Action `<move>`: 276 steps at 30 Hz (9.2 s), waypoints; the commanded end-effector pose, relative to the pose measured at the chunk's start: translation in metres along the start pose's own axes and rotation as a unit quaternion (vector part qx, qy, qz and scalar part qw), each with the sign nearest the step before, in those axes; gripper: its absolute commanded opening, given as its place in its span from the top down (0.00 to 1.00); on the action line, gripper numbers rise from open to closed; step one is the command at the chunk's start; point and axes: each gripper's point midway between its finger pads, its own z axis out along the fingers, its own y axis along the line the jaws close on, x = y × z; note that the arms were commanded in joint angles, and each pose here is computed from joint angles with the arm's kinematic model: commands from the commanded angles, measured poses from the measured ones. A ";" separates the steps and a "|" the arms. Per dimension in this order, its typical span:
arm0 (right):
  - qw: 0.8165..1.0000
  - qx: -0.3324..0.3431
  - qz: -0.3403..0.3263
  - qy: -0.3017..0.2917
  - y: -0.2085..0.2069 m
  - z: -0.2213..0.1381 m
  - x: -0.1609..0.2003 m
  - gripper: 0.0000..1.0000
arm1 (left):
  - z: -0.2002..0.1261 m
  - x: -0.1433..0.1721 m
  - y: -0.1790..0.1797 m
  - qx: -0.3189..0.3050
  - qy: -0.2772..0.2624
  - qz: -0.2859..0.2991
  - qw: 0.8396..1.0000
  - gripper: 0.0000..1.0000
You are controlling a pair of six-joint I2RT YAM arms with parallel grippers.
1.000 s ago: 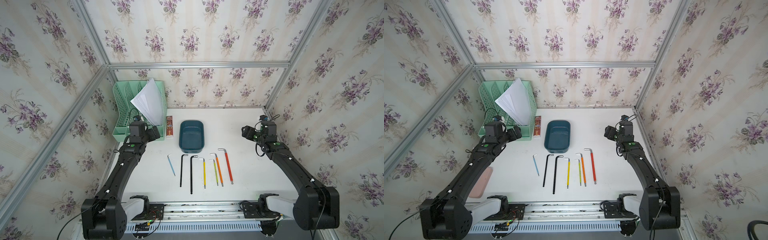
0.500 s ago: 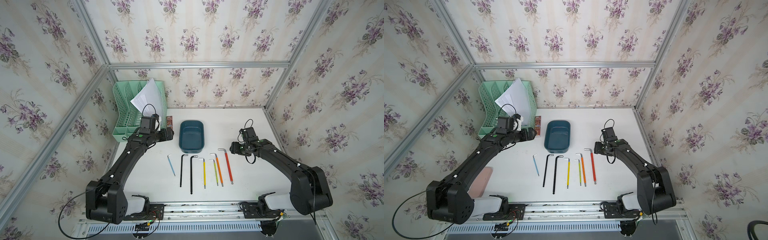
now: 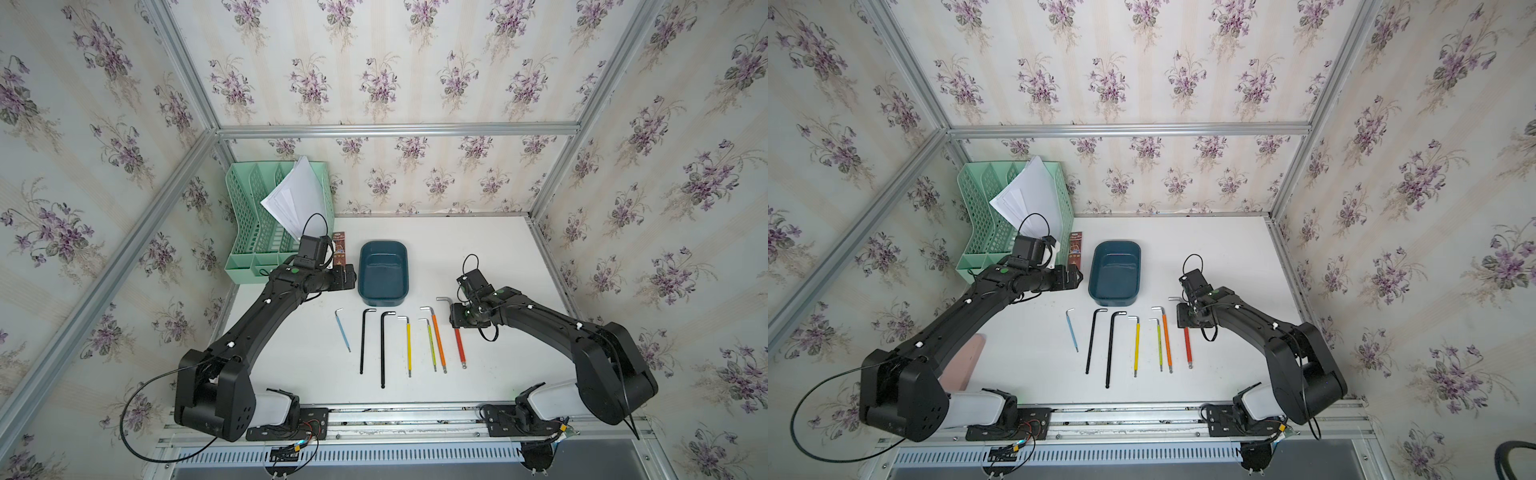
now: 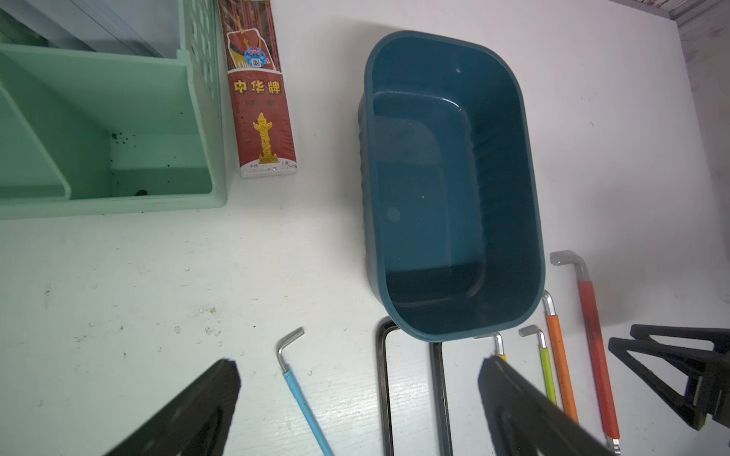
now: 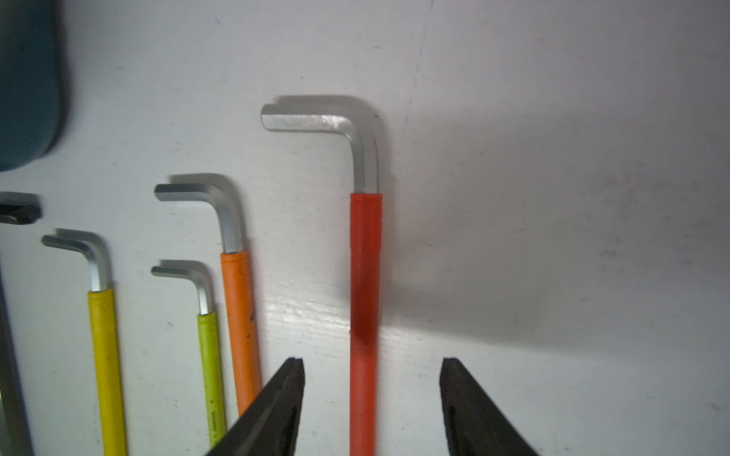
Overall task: Put the hex key on the desktop into the storage box
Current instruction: Pick up the Allen key from the center of the board, then place the Allen key in the storage box, then pick up the Allen key from the center of the board.
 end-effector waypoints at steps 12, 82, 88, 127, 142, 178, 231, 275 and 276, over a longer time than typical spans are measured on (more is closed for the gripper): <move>0.997 0.057 -0.030 0.048 0.000 0.013 0.020 0.43 | 0.000 -0.001 0.000 -0.016 -0.002 0.014 1.000 0.01; 0.977 -0.136 0.016 -0.160 0.135 -0.084 -0.168 1.00 | -0.021 -0.065 -0.012 -0.040 -0.053 0.040 0.997 0.01; 0.968 -0.197 0.013 -0.157 0.170 -0.078 -0.193 1.00 | -0.005 -0.079 -0.004 -0.049 -0.058 0.023 0.997 0.01; 0.986 -0.139 -0.050 -0.076 0.212 0.031 -0.185 1.00 | 0.023 -0.066 0.016 -0.040 -0.054 -0.054 0.996 0.01; 0.990 -0.120 -0.055 -0.058 0.208 0.044 -0.177 0.85 | 0.030 -0.057 -0.012 0.039 -0.021 -0.081 0.996 0.01; 0.969 -0.115 -0.098 -0.194 0.164 -0.102 -0.167 0.62 | 0.046 -0.019 -0.023 0.089 0.041 -0.036 0.995 0.01; 0.998 0.012 -0.028 0.062 0.058 0.002 0.018 0.57 | 0.085 0.013 -0.006 0.065 0.110 -0.020 0.992 0.01; 0.992 0.074 -0.025 0.103 0.041 0.046 0.081 0.83 | 0.062 0.011 -0.015 0.064 0.085 -0.021 0.994 0.01; 0.991 0.075 -0.025 0.105 0.040 0.047 0.082 0.86 | 0.062 0.011 -0.014 0.064 0.085 -0.021 0.994 0.01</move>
